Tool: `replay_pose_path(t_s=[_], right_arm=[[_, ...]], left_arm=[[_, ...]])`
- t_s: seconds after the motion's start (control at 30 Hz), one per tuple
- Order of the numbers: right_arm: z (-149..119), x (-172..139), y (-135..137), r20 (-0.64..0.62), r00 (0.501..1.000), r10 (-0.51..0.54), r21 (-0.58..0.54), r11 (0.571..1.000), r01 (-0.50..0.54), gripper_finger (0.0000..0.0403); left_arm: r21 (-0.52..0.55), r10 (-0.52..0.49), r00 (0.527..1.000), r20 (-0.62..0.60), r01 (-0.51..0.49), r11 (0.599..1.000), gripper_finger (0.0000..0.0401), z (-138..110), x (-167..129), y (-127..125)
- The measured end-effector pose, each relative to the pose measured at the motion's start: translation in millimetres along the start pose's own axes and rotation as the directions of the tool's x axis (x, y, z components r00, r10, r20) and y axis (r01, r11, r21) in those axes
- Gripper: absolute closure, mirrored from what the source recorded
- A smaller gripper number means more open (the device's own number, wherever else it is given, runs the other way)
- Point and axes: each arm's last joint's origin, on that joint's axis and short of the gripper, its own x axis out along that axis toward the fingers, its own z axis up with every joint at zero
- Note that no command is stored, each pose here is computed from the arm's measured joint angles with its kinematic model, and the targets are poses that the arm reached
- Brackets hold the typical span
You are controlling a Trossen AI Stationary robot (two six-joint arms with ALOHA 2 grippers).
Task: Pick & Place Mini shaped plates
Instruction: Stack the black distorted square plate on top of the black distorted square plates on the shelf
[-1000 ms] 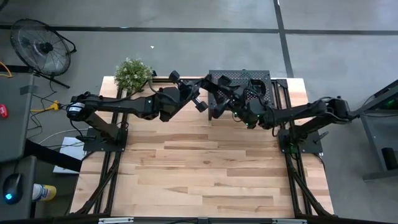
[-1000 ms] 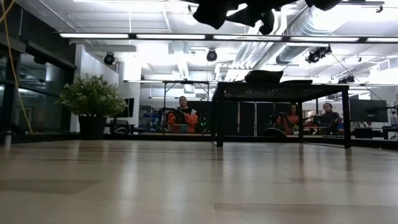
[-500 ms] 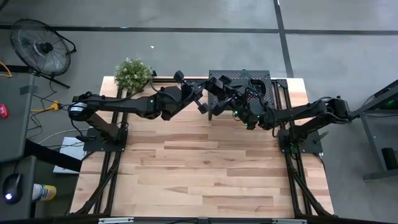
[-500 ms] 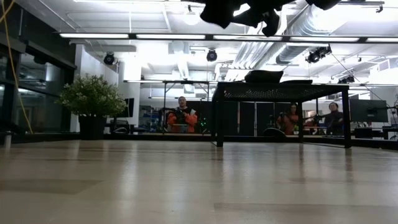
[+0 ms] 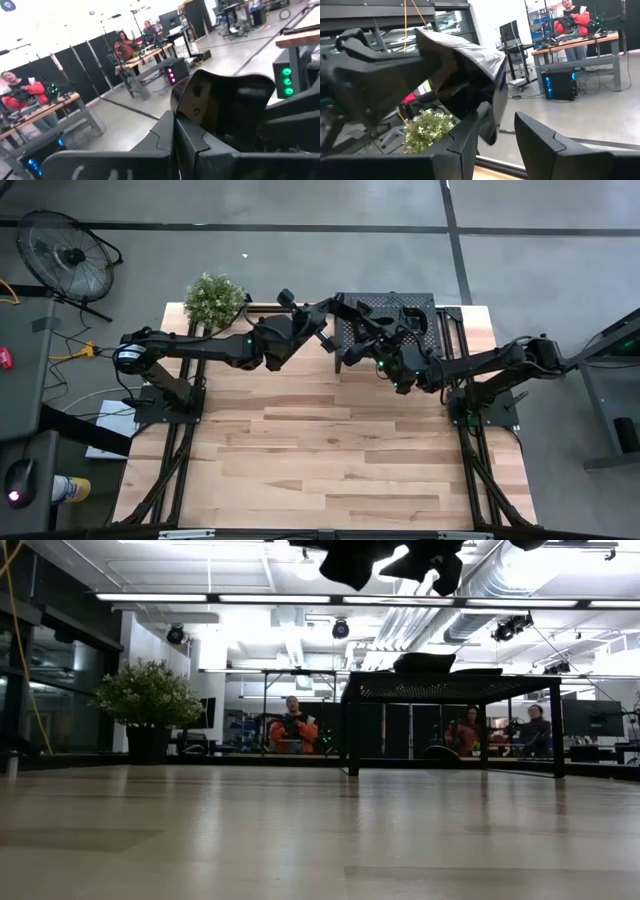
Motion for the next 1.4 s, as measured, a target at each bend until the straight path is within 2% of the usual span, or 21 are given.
replay_pose_path(t_s=[0.53,0.67,0.97,1.4], right_arm=[[2.7,4.8,-4.1,0.023,0.999,-0.04,0.019,0.999,0.04,0.0284],[2.5,2.9,-3.3,0.023,0.998,-0.055,0.016,0.998,0.055,0.0308],[2.3,2.7,-3.0,0.022,0.998,-0.05,0.015,0.999,0.05,0.0395],[2.0,3.4,-2.2,0.014,1.0,-0.002,0.01,1.0,0.002,0.0401]], left_arm=[[0.015,-0.036,0.999,0.013,0.036,0.999,0.0401,-2.9,3.6,-4.7],[0.012,-0.035,0.999,0.016,0.035,0.999,0.0401,-2.6,3.6,-4.7],[0.015,-0.037,0.999,0.013,0.036,0.999,0.0401,-2.9,3.6,-4.9],[0.017,-0.072,0.997,0.016,0.072,0.997,0.0399,-3.3,3.3,-5.4]])
